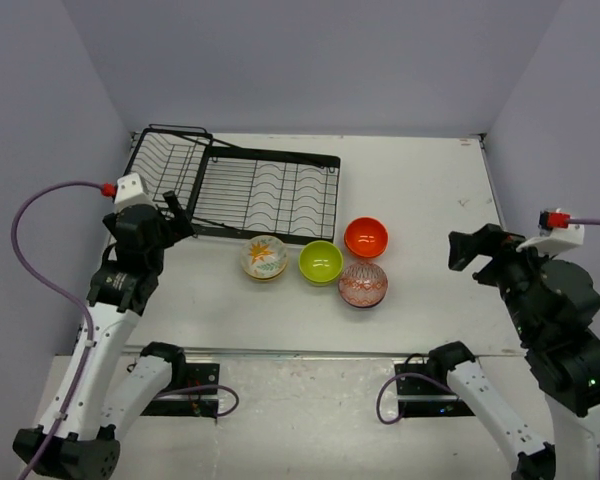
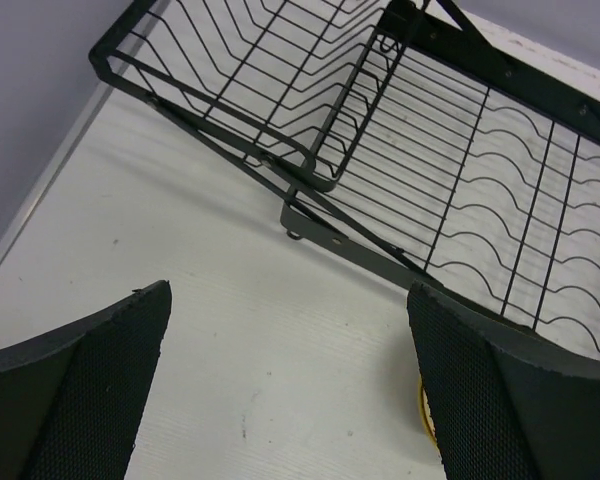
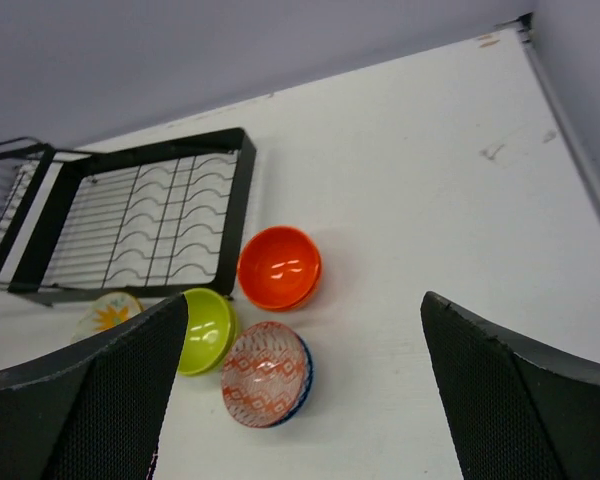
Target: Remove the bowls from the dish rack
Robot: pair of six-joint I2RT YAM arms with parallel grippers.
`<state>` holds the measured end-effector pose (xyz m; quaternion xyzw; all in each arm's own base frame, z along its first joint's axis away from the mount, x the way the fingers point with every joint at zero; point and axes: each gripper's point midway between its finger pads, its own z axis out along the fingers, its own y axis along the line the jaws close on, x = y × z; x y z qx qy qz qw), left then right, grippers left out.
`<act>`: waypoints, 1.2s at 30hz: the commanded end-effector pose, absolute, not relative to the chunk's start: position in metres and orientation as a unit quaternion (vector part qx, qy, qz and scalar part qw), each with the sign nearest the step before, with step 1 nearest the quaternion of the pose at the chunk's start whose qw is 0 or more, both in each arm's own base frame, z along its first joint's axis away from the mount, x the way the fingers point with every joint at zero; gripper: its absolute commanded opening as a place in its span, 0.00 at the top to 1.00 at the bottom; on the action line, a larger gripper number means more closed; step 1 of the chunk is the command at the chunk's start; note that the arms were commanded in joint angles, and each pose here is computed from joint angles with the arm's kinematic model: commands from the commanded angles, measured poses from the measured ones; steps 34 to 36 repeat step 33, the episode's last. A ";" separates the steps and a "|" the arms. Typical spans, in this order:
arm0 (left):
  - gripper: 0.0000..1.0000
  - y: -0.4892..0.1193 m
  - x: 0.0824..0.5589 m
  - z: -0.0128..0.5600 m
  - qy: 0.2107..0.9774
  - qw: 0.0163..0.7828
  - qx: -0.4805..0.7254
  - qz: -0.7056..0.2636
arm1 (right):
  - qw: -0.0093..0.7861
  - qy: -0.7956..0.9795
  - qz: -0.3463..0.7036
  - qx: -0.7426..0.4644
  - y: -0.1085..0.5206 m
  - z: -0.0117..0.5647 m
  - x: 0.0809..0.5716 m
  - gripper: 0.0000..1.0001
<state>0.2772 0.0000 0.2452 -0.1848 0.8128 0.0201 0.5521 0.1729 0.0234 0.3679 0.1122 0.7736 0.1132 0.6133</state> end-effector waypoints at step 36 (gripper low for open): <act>0.00 0.022 0.214 0.313 0.730 0.666 -0.153 0.009 | 0.638 0.762 0.018 0.111 -0.012 0.329 0.165 0.01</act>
